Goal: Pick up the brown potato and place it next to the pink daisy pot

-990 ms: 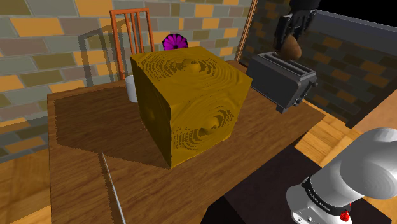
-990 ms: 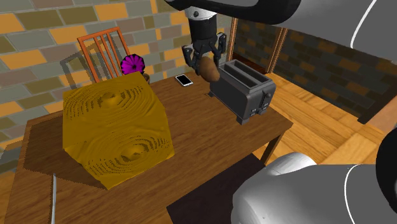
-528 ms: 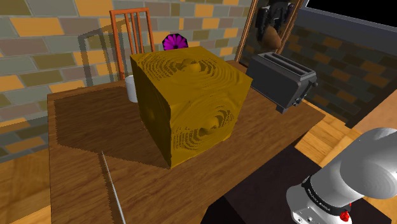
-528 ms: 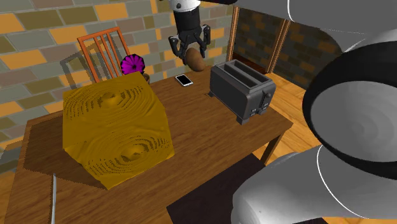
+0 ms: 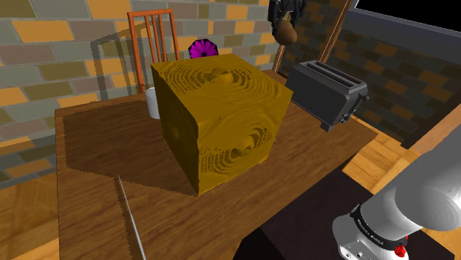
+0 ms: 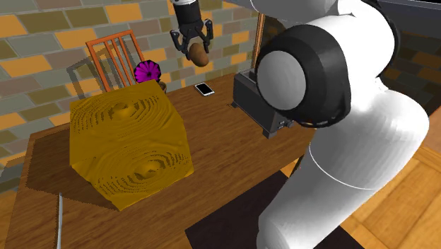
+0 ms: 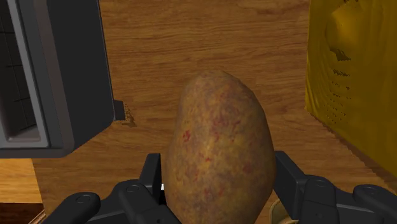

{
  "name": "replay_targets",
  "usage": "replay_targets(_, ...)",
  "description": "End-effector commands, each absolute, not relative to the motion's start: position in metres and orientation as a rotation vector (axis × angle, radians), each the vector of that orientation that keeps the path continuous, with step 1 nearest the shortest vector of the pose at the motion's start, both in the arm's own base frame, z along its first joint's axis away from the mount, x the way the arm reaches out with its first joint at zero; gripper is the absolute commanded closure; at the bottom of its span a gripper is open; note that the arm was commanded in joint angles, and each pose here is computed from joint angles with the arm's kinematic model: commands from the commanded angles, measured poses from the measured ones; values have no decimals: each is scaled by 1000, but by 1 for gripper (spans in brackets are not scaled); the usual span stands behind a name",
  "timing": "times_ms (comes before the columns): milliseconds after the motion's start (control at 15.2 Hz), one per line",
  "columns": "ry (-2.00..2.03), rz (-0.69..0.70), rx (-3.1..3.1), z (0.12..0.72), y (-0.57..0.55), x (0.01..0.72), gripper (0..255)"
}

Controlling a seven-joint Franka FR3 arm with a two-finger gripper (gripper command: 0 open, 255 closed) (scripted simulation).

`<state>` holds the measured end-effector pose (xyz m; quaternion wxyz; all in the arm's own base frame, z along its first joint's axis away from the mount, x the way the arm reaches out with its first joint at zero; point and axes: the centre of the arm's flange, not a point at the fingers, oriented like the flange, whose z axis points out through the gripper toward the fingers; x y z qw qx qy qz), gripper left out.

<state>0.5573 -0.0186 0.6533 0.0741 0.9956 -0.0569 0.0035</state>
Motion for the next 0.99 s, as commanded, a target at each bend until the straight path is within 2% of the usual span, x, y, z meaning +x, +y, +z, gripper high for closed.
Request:
replay_targets(0,-172,11,2988,650,-20,584,255)
replay_targets(396,-172,11,2988,650,-18,662,255)
replay_targets(924,-172,11,2988,608,-18,662,255)
